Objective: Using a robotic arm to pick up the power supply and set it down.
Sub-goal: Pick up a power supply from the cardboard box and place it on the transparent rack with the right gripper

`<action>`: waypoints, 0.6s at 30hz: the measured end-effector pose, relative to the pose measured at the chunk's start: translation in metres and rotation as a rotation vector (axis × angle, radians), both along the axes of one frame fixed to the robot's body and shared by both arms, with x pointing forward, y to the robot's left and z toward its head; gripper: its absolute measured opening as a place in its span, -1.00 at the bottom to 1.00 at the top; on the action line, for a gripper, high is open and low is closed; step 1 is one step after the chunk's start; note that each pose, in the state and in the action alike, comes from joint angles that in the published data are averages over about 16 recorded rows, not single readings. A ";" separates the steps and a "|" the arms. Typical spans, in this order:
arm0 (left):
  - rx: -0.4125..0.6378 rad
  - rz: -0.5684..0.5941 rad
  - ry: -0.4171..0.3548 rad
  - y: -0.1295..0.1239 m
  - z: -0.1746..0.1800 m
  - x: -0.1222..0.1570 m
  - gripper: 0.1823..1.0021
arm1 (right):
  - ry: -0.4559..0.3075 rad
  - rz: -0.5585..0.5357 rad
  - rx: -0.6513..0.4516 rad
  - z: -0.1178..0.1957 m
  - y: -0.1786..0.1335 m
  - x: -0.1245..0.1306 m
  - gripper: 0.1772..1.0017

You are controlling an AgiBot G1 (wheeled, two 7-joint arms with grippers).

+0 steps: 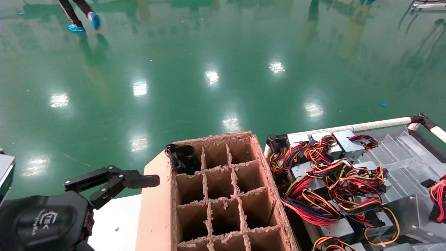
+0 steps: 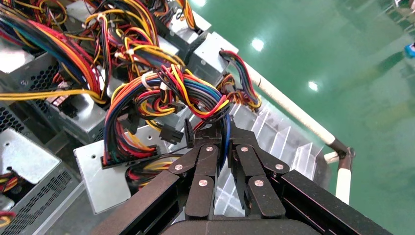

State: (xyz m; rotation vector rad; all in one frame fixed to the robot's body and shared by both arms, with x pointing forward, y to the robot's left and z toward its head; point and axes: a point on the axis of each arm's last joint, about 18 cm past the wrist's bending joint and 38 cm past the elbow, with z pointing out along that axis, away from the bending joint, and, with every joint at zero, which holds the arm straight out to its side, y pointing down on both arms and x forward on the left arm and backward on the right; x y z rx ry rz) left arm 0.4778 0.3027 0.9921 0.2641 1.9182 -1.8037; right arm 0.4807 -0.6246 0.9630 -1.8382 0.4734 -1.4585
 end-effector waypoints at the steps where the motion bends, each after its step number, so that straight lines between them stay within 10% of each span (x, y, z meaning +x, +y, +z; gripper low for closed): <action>1: 0.000 0.000 0.000 0.000 0.000 0.000 1.00 | 0.002 -0.002 0.000 0.000 0.000 0.000 -0.96; 18: 0.000 0.000 0.000 0.000 0.000 0.000 1.00 | 0.010 -0.048 0.003 0.001 -0.005 0.012 -0.96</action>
